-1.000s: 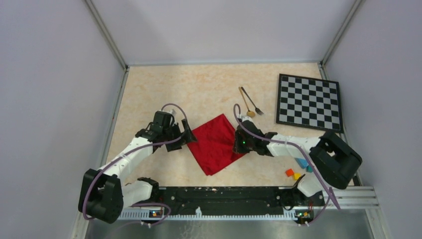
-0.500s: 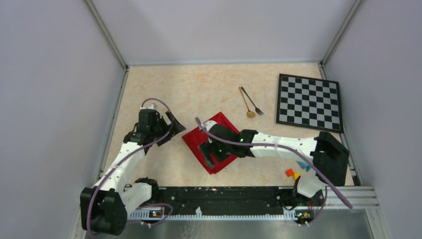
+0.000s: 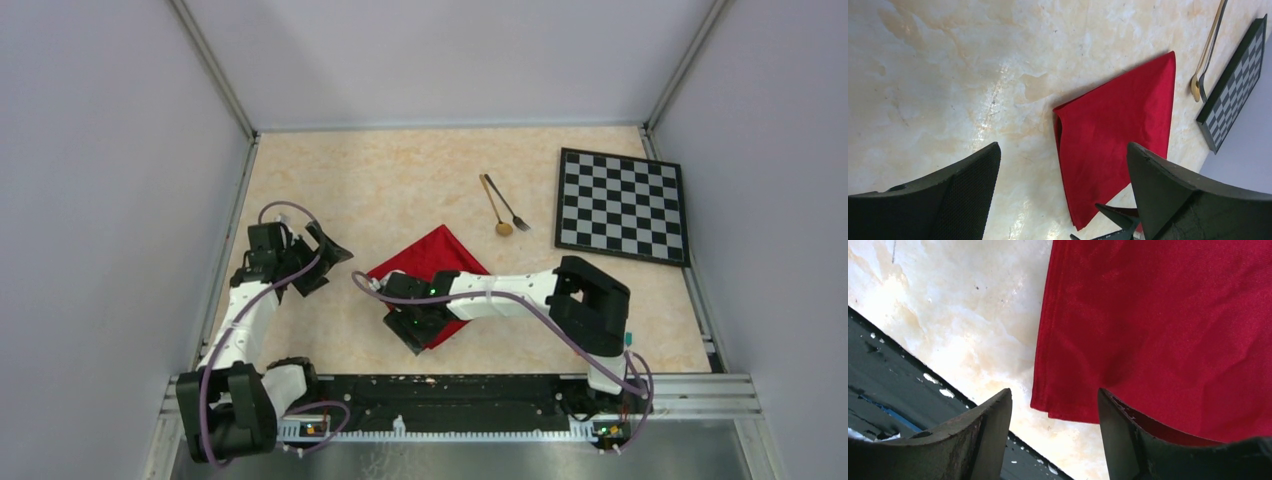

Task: Fold the napkin into a case and place the utensils inside
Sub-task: Pick up the lower triangle-folded napkin from the center of the board.

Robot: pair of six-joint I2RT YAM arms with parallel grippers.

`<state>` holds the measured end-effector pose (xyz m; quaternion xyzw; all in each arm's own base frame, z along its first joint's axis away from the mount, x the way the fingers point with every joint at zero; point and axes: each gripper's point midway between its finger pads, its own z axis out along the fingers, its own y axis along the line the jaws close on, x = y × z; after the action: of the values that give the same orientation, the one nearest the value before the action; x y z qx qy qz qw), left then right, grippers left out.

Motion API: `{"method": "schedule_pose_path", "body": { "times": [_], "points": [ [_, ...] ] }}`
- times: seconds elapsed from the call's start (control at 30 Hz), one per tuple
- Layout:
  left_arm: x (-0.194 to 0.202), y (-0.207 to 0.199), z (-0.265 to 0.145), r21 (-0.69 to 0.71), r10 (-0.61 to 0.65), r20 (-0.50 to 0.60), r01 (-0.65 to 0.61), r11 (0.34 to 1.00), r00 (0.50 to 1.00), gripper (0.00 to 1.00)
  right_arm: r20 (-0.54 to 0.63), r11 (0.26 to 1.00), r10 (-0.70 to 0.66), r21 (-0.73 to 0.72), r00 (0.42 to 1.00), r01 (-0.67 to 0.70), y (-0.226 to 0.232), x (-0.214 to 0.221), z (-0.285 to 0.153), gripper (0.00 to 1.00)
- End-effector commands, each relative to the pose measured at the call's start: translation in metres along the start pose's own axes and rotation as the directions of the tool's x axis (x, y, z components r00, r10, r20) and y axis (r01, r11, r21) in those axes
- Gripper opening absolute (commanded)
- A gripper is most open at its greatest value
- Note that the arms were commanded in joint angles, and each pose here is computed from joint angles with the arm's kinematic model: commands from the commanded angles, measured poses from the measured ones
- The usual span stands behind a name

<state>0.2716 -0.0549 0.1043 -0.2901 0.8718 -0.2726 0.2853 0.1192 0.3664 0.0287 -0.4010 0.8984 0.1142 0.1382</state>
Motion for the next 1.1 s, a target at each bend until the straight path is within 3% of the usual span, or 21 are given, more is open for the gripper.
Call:
{"method": "schedule_pose_path", "body": {
  "times": [0.0, 0.27, 0.43, 0.57, 0.67, 0.83, 1.07],
  "points": [
    [0.002, -0.004, 0.000, 0.054, 0.037, 0.001, -0.037, 0.998, 0.999, 0.99, 0.009, 0.998, -0.045, 0.039, 0.999, 0.045, 0.005, -0.010, -0.002, 0.63],
    [0.001, -0.003, 0.000, 0.054, 0.037, 0.002, -0.037, 0.998, 0.999, 0.99, -0.063, 0.990, -0.060, 0.126, 0.996, 0.067, -0.002, 0.006, 0.017, 0.58],
    [0.000, -0.002, -0.001, 0.054, 0.044, 0.006, -0.044, 0.998, 0.999, 0.99, -0.097, 0.975, -0.046, 0.212, 0.994, 0.066, -0.018, 0.021, 0.031, 0.32],
    [0.003, -0.002, -0.002, 0.061, 0.049, -0.004, -0.048, 0.997, 0.999, 0.99, -0.055, 0.965, -0.044, 0.257, 0.998, 0.057, -0.024, 0.012, 0.025, 0.11],
    [0.013, -0.006, -0.003, 0.100, 0.053, -0.057, -0.047, 0.994, 0.997, 0.99, 0.027, 0.975, -0.037, 0.219, 0.999, 0.030, -0.016, -0.006, 0.010, 0.00],
    [0.037, -0.005, -0.002, 0.154, 0.018, -0.130, 0.002, 0.988, 0.991, 0.99, 0.171, 0.995, 0.099, -0.006, 0.980, -0.099, 0.001, -0.035, -0.012, 0.00],
    [0.066, -0.020, -0.013, 0.295, -0.065, -0.184, 0.118, 0.948, 0.981, 0.99, 0.249, 0.913, 0.338, -0.323, 0.908, -0.251, -0.002, -0.052, -0.041, 0.00]
  ]
}}
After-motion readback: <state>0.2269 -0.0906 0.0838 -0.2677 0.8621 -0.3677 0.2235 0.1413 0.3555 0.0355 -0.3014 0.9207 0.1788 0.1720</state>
